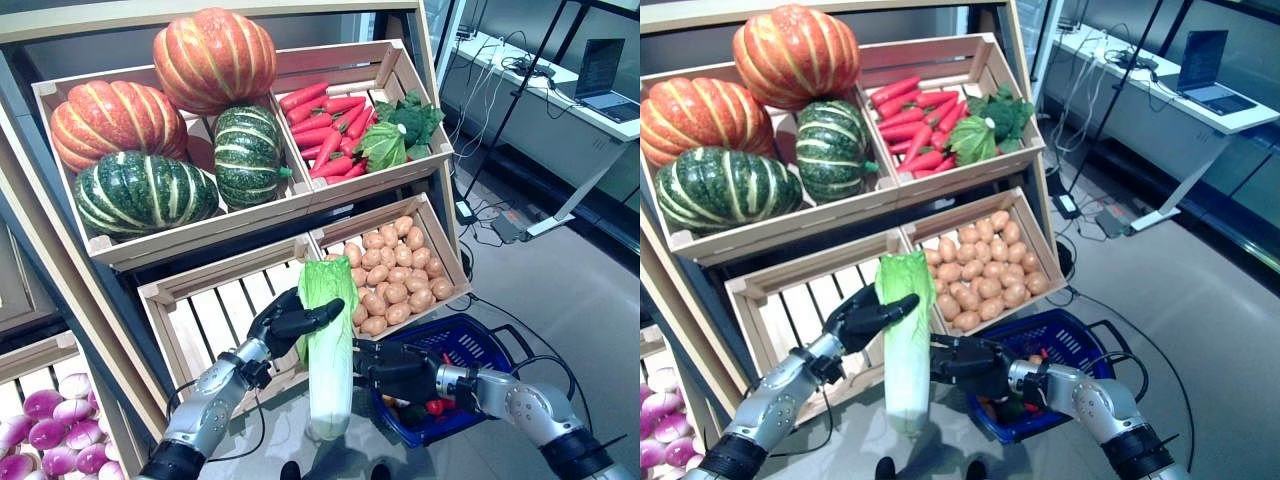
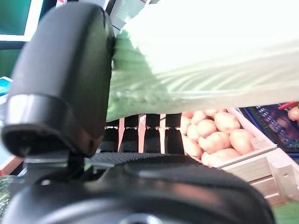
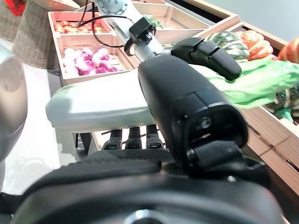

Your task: Put vegetables into the basket

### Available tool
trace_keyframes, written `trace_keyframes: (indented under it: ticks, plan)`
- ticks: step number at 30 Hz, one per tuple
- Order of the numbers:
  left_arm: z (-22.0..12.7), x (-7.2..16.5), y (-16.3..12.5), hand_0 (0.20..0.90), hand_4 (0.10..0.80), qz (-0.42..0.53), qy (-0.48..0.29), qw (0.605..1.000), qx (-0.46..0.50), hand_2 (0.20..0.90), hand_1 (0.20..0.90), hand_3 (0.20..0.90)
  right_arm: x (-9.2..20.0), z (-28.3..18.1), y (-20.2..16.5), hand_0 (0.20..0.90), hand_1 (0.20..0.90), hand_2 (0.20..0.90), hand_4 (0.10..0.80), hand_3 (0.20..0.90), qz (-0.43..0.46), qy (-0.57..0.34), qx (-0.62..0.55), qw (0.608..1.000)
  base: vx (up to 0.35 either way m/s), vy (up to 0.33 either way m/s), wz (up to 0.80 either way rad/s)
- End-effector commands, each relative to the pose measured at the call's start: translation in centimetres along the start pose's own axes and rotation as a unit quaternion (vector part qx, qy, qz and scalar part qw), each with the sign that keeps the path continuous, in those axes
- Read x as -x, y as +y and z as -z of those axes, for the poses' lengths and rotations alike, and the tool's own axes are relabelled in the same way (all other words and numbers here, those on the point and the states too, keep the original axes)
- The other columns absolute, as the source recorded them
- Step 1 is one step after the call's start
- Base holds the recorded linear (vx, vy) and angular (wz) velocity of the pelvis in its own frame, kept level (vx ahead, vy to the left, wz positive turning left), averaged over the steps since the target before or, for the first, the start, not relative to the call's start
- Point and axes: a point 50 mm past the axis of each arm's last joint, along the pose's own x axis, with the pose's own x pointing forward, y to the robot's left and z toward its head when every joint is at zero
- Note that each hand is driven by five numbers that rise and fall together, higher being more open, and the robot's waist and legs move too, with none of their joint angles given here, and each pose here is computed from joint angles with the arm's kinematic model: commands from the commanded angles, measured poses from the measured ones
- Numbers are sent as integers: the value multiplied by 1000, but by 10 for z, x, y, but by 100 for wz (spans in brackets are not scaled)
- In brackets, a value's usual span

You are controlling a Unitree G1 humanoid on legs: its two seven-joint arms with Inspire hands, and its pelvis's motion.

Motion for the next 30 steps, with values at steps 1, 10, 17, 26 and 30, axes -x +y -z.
trace_keyframes:
  ticks: [1,10,17,26,30]
  plan:
    - [-43,-27,-15,300,400,46,-111,993,-18,300,300,300,-23,-16,49,900,900,900,800,900,-180,-13,23,983,0,0,0]
    - [-41,-32,-23,300,400,50,-112,992,-4,300,300,300,-41,-11,49,900,900,900,800,900,-139,-8,23,990,0,0,0]
    - [-41,-35,-27,300,400,45,-118,992,4,300,300,300,-49,-15,52,900,900,900,800,900,-110,-27,49,992,0,0,0]
    - [-44,-36,-28,300,400,15,-128,992,5,300,300,300,-56,-18,44,900,900,900,800,900,-12,-54,84,995,0,0,0]
    - [-47,-36,-28,300,400,-5,-138,990,-7,300,300,300,-57,-20,42,900,900,900,800,900,21,-60,108,992,0,0,0]
